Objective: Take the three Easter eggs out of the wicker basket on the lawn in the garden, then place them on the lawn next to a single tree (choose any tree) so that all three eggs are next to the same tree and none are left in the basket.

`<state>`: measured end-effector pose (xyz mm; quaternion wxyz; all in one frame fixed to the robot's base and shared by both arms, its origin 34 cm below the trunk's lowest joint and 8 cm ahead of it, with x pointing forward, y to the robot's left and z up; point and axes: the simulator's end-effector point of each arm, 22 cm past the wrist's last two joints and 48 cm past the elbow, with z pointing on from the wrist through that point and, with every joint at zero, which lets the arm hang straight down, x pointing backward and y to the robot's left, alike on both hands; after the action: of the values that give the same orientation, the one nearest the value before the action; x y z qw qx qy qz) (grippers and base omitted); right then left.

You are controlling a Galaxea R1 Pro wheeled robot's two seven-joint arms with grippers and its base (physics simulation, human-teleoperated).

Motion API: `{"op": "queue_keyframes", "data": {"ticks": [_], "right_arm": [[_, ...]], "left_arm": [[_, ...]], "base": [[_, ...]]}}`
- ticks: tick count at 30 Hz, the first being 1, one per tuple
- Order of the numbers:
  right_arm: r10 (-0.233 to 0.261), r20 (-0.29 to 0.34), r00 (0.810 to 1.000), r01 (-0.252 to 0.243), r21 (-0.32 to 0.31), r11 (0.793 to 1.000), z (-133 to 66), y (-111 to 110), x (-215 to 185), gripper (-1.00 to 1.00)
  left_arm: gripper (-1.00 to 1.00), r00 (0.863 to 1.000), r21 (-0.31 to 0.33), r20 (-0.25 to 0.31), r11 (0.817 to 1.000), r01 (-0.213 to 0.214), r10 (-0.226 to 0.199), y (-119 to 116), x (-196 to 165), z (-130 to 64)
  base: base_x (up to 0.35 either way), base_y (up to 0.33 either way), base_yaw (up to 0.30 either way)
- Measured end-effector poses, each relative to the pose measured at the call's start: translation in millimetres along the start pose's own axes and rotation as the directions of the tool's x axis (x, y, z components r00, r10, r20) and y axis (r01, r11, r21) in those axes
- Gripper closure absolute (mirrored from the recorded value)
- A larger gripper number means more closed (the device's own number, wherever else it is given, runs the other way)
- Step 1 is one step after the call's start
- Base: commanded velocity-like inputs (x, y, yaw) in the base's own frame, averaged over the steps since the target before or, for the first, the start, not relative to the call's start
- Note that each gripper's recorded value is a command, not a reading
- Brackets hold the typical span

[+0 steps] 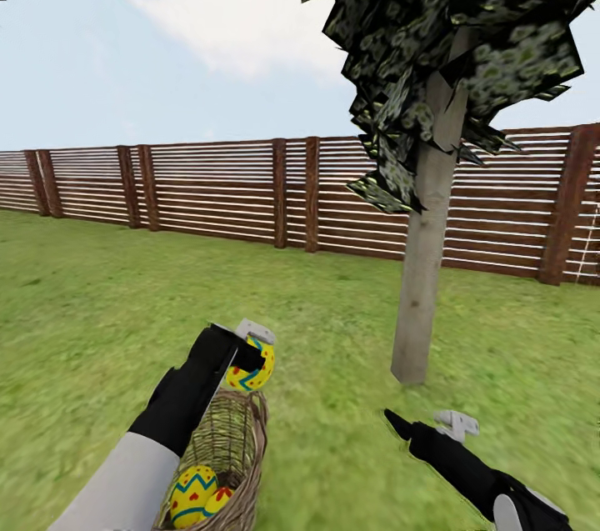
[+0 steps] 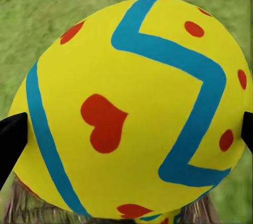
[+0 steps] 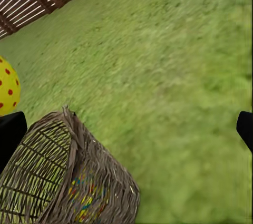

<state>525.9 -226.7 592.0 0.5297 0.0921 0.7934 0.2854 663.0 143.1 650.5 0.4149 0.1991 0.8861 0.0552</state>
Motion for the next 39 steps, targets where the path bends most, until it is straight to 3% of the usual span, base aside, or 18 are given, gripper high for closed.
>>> {"op": "queue_keyframes", "data": {"ticks": [4,17,23,31,34,36,37,39], "right_arm": [[0.029,0.039,0.999,-0.031,0.046,0.998,-12.6,-19.7,-20.3,-1.00],[0.029,0.055,0.998,-0.031,0.044,0.999,-18.1,-4.6,-51.9,-1.00],[0.026,0.060,0.998,-0.028,0.043,0.999,-20.4,2.8,-66.3,-1.00],[-0.002,0.063,0.998,-0.001,0.057,0.998,-28.4,2.9,-89.0,-1.00],[-0.007,0.058,0.998,0.004,0.061,0.998,-28.4,5.9,-93.4,-1.00],[-0.009,0.049,0.999,0.006,0.075,0.997,-30.6,2.4,-93.8,-1.00],[-0.011,0.049,0.999,0.007,0.087,0.996,-33.9,-2.7,-95.9,-1.00],[0.008,0.059,0.998,-0.017,0.152,0.988,-51.0,-34.0,-98.0,-1.00]], "left_arm": [[1.00,1.000,0.024,-0.020,1.000,-0.007,0.007,-10.6,-0.5,5.8],[1.00,1.000,0.036,-0.003,0.999,-0.015,0.015,-10.4,-31.6,-10.1],[1.00,0.998,0.071,-0.044,0.996,-0.045,0.048,-27.2,-15.1,10.5],[1.00,0.995,0.041,-0.054,0.996,-0.076,0.078,-26.6,-4.2,25.9],[1.00,0.997,0.111,-0.069,0.994,-0.026,0.034,-47.3,19.6,40.5],[1.00,0.998,0.096,-0.068,0.995,0.020,-0.013,-46.6,28.2,46.5],[1.00,0.998,0.090,-0.061,0.995,0.034,-0.029,-45.5,27.8,47.0],[1.00,0.997,0.090,-0.034,0.993,0.070,-0.067,-45.7,23.0,46.9]], "base": [[0.000,0.000,-0.227],[0.000,0.000,-0.227],[0.000,0.000,-0.227],[0.000,0.000,-0.227],[0.000,0.000,-0.225],[0.000,0.000,-0.224],[0.000,0.000,-0.224],[0.000,0.000,-0.223]]}}
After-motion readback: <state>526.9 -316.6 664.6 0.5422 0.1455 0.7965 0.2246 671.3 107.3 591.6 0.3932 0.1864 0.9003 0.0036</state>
